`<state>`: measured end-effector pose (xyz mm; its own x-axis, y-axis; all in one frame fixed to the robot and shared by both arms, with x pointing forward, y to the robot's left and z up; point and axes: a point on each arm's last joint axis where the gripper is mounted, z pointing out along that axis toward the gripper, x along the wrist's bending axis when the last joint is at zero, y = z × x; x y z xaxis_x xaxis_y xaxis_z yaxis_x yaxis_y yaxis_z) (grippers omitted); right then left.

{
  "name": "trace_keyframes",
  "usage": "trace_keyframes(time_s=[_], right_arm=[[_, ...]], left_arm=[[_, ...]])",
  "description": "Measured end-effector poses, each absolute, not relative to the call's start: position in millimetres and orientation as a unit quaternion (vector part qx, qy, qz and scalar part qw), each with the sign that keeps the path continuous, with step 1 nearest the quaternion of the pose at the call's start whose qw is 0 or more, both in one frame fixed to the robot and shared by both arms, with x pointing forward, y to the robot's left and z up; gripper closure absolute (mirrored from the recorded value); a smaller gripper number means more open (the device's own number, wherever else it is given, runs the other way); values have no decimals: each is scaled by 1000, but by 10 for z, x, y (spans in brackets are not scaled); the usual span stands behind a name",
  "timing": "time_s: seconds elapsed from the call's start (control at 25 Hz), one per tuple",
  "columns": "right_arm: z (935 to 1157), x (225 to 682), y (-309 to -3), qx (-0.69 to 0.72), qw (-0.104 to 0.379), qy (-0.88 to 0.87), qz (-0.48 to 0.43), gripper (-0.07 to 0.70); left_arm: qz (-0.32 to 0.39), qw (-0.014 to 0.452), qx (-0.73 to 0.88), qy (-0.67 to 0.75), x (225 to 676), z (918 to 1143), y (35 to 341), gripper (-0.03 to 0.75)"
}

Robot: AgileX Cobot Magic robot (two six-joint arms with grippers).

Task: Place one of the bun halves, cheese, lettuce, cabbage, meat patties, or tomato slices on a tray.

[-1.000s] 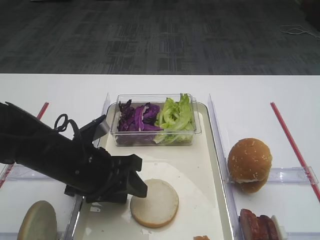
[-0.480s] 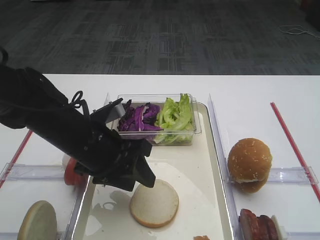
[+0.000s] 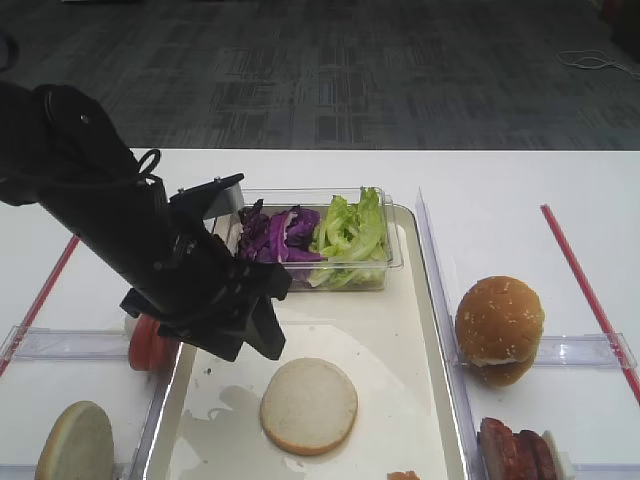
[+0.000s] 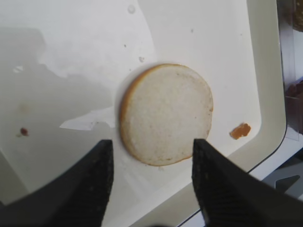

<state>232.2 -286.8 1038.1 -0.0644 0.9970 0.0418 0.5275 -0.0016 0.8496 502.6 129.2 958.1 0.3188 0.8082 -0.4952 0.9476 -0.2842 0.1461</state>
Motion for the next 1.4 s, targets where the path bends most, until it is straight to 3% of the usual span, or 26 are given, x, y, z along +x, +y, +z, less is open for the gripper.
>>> trace_keyframes(time_s=[0.84,1.4], right_arm=[[10381,2322,-2868,605,319,630,367,178],[10381,2322,-2868,605,319,630,368,178]], left_arm=[[-51,87,809,580,5126,10053,1554,356],[-24,14,809,588,5056,10118,1705,356]])
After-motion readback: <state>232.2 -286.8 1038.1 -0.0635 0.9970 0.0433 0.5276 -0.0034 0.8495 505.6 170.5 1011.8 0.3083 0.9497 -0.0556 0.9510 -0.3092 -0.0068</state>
